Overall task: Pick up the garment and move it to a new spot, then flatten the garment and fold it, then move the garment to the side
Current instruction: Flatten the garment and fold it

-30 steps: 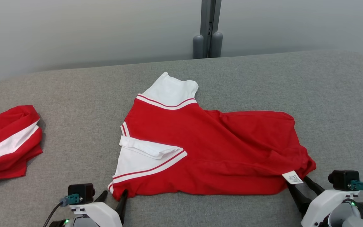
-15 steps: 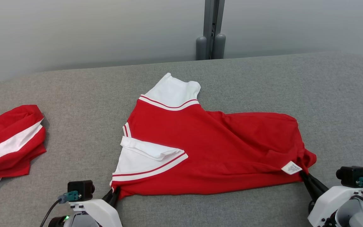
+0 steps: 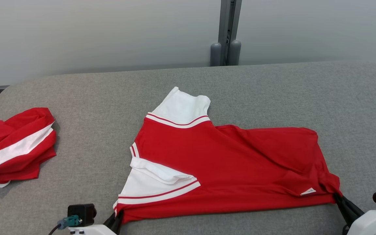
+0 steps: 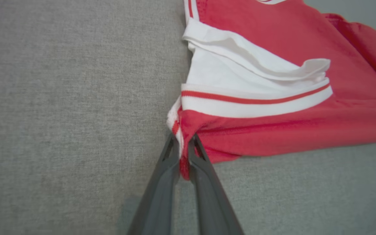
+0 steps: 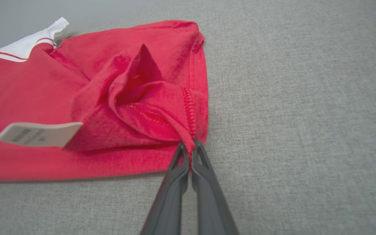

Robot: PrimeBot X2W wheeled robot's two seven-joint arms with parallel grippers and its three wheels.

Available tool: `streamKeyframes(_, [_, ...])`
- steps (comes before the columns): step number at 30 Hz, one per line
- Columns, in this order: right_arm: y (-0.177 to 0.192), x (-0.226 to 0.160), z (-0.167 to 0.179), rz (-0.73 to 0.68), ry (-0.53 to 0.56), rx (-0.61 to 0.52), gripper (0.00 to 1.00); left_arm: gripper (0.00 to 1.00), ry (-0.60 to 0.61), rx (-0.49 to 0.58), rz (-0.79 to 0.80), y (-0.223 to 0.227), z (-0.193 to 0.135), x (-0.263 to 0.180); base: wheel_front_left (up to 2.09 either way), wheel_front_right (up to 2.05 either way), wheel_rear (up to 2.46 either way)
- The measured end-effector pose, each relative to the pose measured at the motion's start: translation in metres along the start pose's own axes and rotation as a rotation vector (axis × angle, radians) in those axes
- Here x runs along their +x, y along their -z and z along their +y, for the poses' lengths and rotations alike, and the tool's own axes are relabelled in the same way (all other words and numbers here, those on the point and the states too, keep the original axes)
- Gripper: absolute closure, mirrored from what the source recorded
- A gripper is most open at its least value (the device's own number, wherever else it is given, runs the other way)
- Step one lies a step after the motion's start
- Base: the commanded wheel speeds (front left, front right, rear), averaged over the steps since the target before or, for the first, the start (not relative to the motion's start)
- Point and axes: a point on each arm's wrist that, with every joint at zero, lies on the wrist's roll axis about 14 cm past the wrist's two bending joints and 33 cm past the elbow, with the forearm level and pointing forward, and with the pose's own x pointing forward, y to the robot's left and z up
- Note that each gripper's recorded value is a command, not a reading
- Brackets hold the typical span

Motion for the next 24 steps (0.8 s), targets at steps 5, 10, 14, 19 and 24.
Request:
streamKeyframes(5, [0.003,-0.009,-0.004,0.001,0.005,0.02,1.0,1.0,0.007,-0.009,0.02,0.009,-0.007,-0.011,0.0,0.0,0.0])
streamKeyframes(10, [0.0,-0.019,-0.003,-0.01,-0.002,0.041,1.0,1.0,-0.001,-0.004,0.035,0.013,-0.009,-0.024,0.0,0.0,0.0])
streamKeyframes(14, [0.009,-0.026,-0.004,0.037,-0.005,0.05,1.0,1.0,-0.007,0.008,0.062,0.017,-0.007,-0.03,0.0,0.0,0.0])
streamKeyframes(19, [0.018,-0.03,0.001,0.082,-0.01,0.092,0.54,1.0,-0.012,0.015,0.095,0.022,-0.005,-0.032,0.0,0.0,0.0])
streamKeyframes(24, [0.023,-0.033,0.001,0.104,-0.005,0.114,0.0,0.0,-0.01,0.004,0.116,0.025,-0.005,-0.03,0.0,0.0,0.0])
